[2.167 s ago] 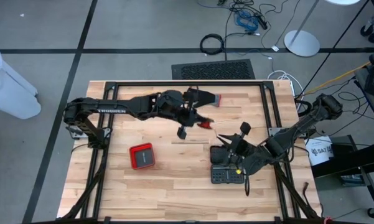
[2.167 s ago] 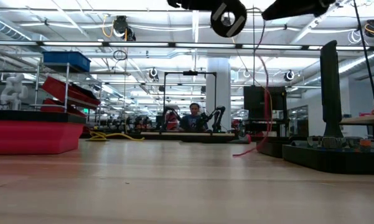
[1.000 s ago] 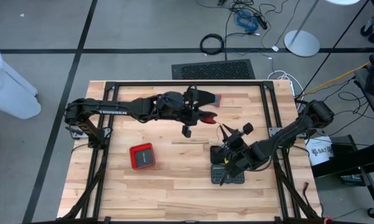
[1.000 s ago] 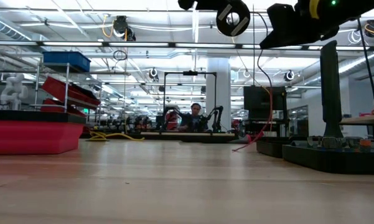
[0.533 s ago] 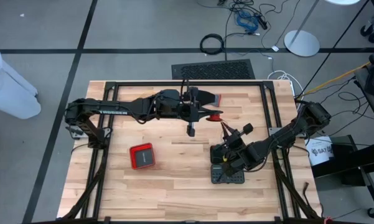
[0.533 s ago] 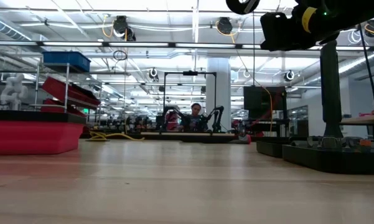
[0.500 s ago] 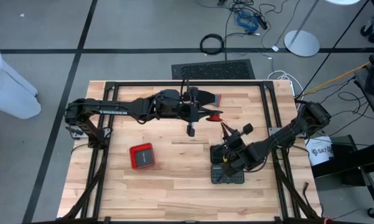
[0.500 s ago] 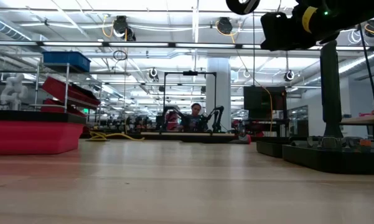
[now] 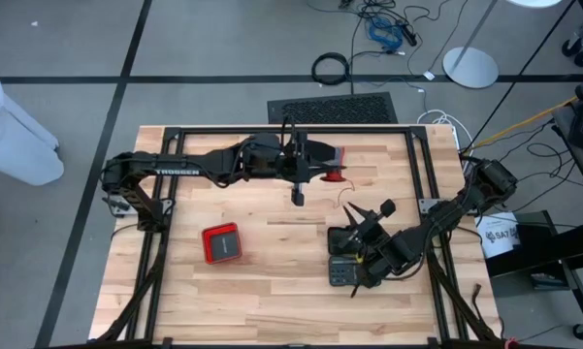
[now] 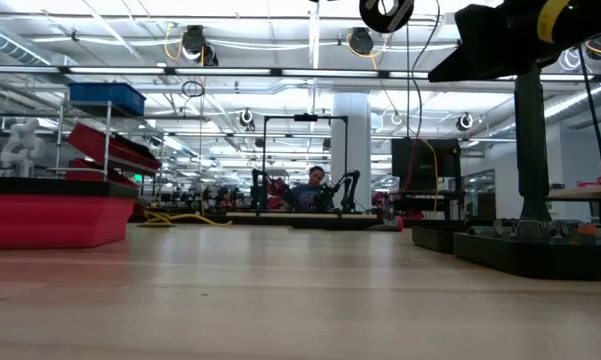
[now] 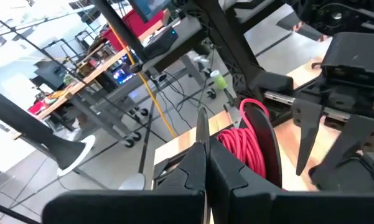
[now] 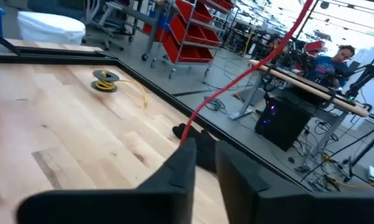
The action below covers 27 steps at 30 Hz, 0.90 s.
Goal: Coil cords
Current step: Coil the red wire onto the spool
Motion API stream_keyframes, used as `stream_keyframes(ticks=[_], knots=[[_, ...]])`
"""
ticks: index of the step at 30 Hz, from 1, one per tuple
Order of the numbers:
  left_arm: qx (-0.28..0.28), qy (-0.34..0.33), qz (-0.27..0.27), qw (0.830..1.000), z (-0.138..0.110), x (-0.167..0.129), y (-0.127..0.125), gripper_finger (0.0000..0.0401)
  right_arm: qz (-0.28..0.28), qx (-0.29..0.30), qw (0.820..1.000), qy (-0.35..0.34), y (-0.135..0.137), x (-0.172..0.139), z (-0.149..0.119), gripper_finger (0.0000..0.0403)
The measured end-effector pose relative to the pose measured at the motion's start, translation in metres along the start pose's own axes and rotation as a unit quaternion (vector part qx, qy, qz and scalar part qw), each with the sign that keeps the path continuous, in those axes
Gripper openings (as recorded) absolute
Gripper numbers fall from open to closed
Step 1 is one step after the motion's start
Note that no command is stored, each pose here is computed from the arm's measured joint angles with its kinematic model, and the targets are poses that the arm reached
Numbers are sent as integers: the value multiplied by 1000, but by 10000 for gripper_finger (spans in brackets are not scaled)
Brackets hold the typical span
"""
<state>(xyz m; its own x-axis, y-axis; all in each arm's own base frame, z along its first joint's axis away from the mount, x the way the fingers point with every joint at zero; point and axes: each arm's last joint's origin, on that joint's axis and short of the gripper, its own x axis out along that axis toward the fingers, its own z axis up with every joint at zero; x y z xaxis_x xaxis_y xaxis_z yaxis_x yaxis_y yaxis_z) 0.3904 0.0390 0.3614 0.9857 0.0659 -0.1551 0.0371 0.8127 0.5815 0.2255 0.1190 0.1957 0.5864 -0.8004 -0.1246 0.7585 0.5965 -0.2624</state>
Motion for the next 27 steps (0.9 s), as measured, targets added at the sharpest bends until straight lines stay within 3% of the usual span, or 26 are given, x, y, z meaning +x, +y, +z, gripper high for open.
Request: stream_keyframes(ticks=[7,24,27], knots=[[0,-8,-11,1000,3,0,-4,0,-10,15,1000,-15,0,1,1,108],[3,-10,-19,1000,6,0,-10,0,-6,5,1000,-24,0,-4,1,59],[30,-6,-34,999,5,0,-11,0,5,-2,1000,-27,1,-9,1,59]])
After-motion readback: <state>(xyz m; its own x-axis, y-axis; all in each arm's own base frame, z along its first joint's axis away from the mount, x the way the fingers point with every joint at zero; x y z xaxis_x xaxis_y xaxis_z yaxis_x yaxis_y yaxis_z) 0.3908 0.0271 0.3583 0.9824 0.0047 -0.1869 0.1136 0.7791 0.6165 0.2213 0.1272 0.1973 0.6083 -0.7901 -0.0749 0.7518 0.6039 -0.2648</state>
